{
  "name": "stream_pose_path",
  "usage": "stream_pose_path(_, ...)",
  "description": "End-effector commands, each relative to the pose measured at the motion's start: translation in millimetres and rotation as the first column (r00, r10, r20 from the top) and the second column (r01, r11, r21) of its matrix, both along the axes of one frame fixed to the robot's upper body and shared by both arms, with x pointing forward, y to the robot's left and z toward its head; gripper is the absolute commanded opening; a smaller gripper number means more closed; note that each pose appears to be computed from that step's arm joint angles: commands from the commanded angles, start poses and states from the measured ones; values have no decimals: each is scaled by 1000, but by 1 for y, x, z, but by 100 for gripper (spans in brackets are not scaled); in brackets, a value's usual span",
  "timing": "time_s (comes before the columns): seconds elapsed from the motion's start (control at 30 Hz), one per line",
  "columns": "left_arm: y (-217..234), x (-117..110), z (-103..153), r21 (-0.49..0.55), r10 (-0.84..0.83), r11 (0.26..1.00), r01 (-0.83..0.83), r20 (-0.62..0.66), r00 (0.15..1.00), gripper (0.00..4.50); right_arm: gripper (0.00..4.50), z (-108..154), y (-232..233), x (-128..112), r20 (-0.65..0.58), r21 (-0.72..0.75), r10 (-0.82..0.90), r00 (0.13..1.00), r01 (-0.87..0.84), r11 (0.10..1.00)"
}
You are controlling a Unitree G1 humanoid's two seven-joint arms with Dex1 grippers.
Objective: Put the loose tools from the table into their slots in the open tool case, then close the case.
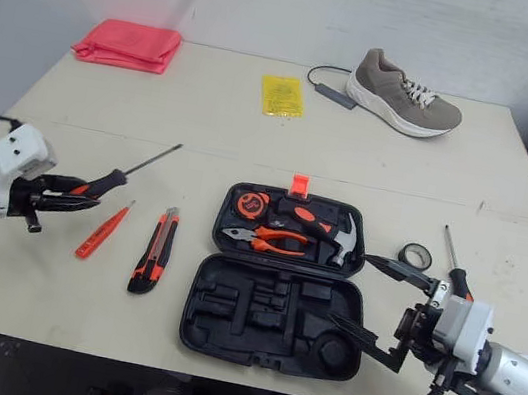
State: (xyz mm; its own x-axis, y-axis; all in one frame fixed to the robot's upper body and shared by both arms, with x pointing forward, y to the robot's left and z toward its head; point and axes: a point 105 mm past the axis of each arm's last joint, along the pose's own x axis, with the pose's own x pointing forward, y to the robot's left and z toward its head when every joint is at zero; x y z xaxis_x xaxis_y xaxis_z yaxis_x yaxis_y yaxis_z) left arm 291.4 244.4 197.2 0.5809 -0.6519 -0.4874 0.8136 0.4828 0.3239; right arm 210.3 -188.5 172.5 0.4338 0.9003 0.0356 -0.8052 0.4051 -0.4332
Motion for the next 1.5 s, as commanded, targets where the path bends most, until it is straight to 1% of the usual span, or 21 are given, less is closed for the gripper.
stream_pose_path(0.03,-44,-13,10,54,-225,973,224,14,974,80,450,5,-10,-2,23,-15,-21,1000,21,1000)
stream_pose_path(0.17,-83,-24,5,111,-398,910,399,-31,917,80,450,-2,-17,-4,-7,-29,-41,999,41,999)
stream_pose_path(0.27,-110,-28,-5,161,-477,862,481,-65,876,80,450,-6,-19,-6,-21,-31,-51,998,50,998)
stream_pose_path(0.43,-140,-31,-22,204,-515,824,529,-119,849,80,450,-7,-18,-7,-27,-25,-68,997,67,997)
stream_pose_path(0.53,-158,-34,-31,200,-527,812,548,-152,836,80,450,-4,-12,-9,-26,-24,-68,997,68,997)
stream_pose_path(0.6,-168,-35,-38,200,-524,813,547,-160,837,80,450,-1,-6,-10,-24,-23,-72,997,71,997)
stream_pose_path(0.7,-178,-32,-46,227,-514,814,536,-151,844,80,450,1,-2,-11,-24,-27,-81,996,80,996)
stream_pose_path(0.83,-189,-19,-57,286,-479,820,495,-128,868,80,450,5,1,-11,-22,-24,-98,995,97,995)
stream_pose_path(0.97,-190,-9,-58,331,-434,832,445,-111,894,80,450,7,1,-11,-27,-24,-105,994,105,994)
stream_pose_path(1.03,-190,-9,-57,331,-432,833,444,-112,895,80,450,7,2,-11,-29,-25,-107,994,107,994)
stream_pose_path(1.17,-181,-7,-59,381,-410,824,420,-113,905,80,450,9,3,-11,-33,-24,-111,993,110,994)
stream_pose_path(1.33,-182,-3,-63,404,-407,817,412,-103,908,80,450,16,11,-9,-26,-20,-104,994,103,994)
stream_pose_path(1.5,-188,-1,-62,406,-412,817,409,-84,907,80,450,22,19,-8,-25,-18,-100,995,100,995)
